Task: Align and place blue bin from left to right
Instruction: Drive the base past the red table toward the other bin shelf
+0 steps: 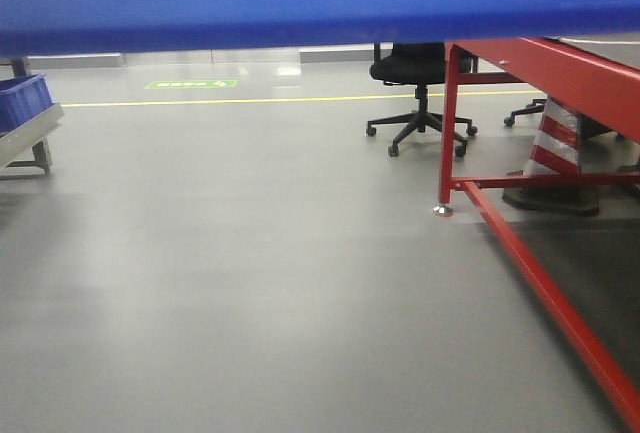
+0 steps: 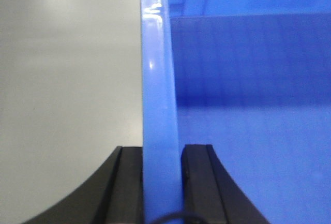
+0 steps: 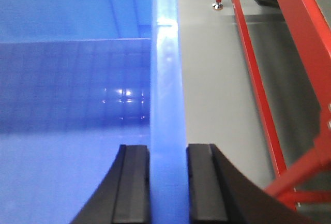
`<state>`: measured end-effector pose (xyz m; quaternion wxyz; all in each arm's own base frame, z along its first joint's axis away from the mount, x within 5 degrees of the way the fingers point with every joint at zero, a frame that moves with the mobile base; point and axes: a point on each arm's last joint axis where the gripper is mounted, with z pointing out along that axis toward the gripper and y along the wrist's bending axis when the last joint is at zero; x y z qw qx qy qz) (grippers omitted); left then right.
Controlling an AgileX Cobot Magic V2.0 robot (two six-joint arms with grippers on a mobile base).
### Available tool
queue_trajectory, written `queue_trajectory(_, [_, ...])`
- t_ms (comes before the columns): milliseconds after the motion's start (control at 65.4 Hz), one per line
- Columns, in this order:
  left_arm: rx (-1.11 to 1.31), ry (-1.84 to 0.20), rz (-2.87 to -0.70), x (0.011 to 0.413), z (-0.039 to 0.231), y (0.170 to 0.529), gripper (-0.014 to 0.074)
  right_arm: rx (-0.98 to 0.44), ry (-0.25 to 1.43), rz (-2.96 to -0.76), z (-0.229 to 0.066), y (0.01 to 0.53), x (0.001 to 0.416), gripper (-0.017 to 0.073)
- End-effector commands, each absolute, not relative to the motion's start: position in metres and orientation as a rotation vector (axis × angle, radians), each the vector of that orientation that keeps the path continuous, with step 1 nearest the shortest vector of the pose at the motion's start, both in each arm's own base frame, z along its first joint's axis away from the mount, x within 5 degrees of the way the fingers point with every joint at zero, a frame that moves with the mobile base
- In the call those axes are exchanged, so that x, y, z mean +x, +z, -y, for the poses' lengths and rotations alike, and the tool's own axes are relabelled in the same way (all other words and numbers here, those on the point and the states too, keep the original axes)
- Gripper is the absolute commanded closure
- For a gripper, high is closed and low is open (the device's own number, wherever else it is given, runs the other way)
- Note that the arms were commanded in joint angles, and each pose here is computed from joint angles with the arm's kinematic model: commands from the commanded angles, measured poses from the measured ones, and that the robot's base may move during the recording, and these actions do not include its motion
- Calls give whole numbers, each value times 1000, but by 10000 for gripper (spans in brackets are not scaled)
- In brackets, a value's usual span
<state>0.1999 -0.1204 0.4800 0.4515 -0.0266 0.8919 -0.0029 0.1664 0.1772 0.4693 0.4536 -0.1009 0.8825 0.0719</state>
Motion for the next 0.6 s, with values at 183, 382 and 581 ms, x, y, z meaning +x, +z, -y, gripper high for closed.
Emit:
queue_trajectory(183, [-20, -115, -2129, 198, 127, 490, 704, -301, 264, -2044, -184, 483, 167, 631])
queue_trajectory(382, [-20, -115, -2129, 198, 127, 490, 704, -302, 266, -2043, -184, 483, 167, 631])
queue_trajectory(581, [-20, -114, -2128, 198, 127, 490, 704, -307, 279, -2030, -185, 484, 167, 631])
